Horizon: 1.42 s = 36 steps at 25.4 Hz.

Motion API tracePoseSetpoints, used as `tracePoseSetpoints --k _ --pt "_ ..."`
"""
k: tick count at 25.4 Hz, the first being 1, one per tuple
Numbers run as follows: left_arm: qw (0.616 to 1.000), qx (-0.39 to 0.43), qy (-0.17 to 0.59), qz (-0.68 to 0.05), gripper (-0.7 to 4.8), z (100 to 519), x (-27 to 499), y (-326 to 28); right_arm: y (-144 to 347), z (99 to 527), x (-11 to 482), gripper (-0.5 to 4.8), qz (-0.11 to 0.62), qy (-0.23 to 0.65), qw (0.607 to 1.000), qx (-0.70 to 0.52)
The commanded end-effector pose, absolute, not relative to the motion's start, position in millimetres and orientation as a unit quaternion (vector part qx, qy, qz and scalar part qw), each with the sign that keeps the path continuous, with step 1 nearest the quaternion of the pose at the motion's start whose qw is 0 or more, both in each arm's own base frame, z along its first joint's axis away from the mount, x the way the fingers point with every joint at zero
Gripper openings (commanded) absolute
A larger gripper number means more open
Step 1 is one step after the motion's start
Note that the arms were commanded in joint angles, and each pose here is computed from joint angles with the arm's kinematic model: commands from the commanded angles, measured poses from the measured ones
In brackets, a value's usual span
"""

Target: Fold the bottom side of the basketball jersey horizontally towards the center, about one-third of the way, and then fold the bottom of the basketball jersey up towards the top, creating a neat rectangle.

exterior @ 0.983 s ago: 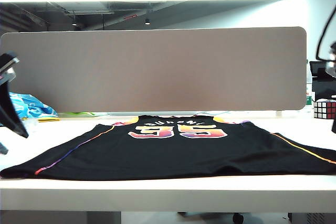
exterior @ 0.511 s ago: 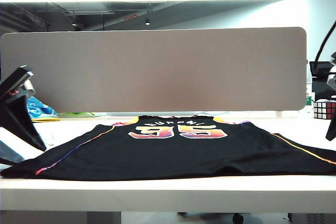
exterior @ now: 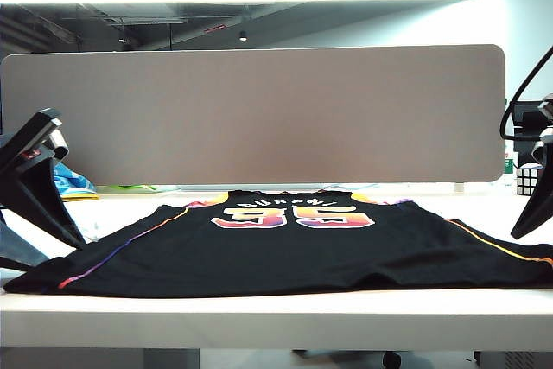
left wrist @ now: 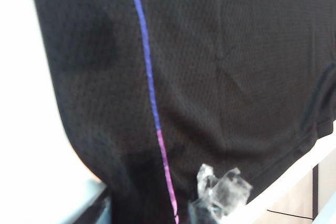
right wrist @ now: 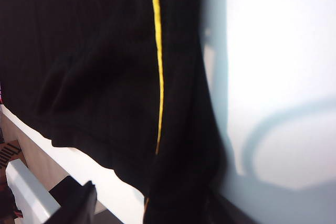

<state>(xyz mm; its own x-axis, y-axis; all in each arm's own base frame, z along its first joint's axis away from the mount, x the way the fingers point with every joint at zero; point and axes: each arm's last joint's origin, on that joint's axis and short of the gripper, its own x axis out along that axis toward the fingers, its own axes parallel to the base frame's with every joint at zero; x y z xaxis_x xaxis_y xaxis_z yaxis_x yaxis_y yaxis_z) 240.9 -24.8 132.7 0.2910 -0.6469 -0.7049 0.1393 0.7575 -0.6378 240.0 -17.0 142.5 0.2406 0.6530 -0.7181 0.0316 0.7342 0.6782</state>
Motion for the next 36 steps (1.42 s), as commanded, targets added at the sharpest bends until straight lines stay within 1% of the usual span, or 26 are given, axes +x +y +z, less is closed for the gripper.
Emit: tracePoseSetpoints --k 1,5,7,8,10,11,12,13,14,15,16,18,20,24,27,32,34,35,36 --pt "0.759 -0.226 0.566 -0.23 1.83 123 235 -24 -17 140 240 2.6 0.199 0.581 0.734 0.29" --pt "0.758 -0.231 0.563 -0.233 1.83 124 236 -24 -17 140 241 2.53 0.197 0.579 0.734 0.297" --pt "0.758 -0.232 0.563 -0.233 1.79 124 236 -24 -17 141 241 2.11 0.204 0.575 0.732 0.301" --pt "0.758 -0.232 0.563 -0.235 1.58 124 236 -24 -17 141 242 2.06 0.209 0.573 0.731 0.306" --pt "0.755 -0.238 0.562 -0.242 0.85 124 236 -25 -17 141 243 2.06 0.206 0.57 0.731 0.313" --pt "0.754 -0.239 0.561 -0.244 0.78 124 236 -25 -17 141 243 1.97 0.206 0.57 0.732 0.313" --pt "0.754 -0.24 0.561 -0.243 0.77 124 236 -25 -16 141 243 1.53 0.207 0.57 0.731 0.311" --pt "0.754 -0.24 0.561 -0.243 0.41 124 236 -25 -14 141 244 0.82 0.21 0.57 0.732 0.309" --pt "0.752 -0.244 0.56 -0.249 -0.08 125 236 -25 -14 142 244 0.39 0.212 0.567 0.734 0.308" --pt "0.75 -0.247 0.559 -0.253 -0.06 125 236 -26 -14 142 245 0.26 0.213 0.566 0.735 0.307" --pt "0.743 -0.262 0.555 -0.268 -0.06 126 236 -27 -12 142 245 -0.02 0.22 0.563 0.735 0.308" --pt "0.733 -0.28 0.554 -0.279 -0.06 129 236 -27 -10 144 245 -0.03 0.24 0.56 0.726 0.32" --pt "0.731 -0.282 0.558 -0.273 -0.06 137 231 -27 -7 149 239 -0.03 0.248 0.567 0.715 0.326" --pt "0.74 -0.27 0.558 -0.263 -0.06 163 212 -28 -1 176 219 -0.03 0.253 0.569 0.722 0.303" --pt "0.745 -0.265 0.548 -0.271 -0.06 183 195 -32 6 197 200 -0.03 0.256 0.564 0.733 0.28" --pt "0.754 -0.229 0.53 -0.313 -0.06 213 162 -48 20 230 163 -0.03 0.25 0.551 0.76 0.237" --pt "0.765 -0.212 0.523 -0.311 -0.06 220 151 -53 23 240 149 -0.03 0.253 0.538 0.769 0.236" --pt "0.778 -0.195 0.512 -0.307 -0.06 228 138 -56 26 248 136 -0.03 0.257 0.525 0.776 0.236" --pt "0.784 -0.194 0.501 -0.312 -0.06 234 129 -57 27 256 124 -0.03 0.254 0.508 0.787 0.239"
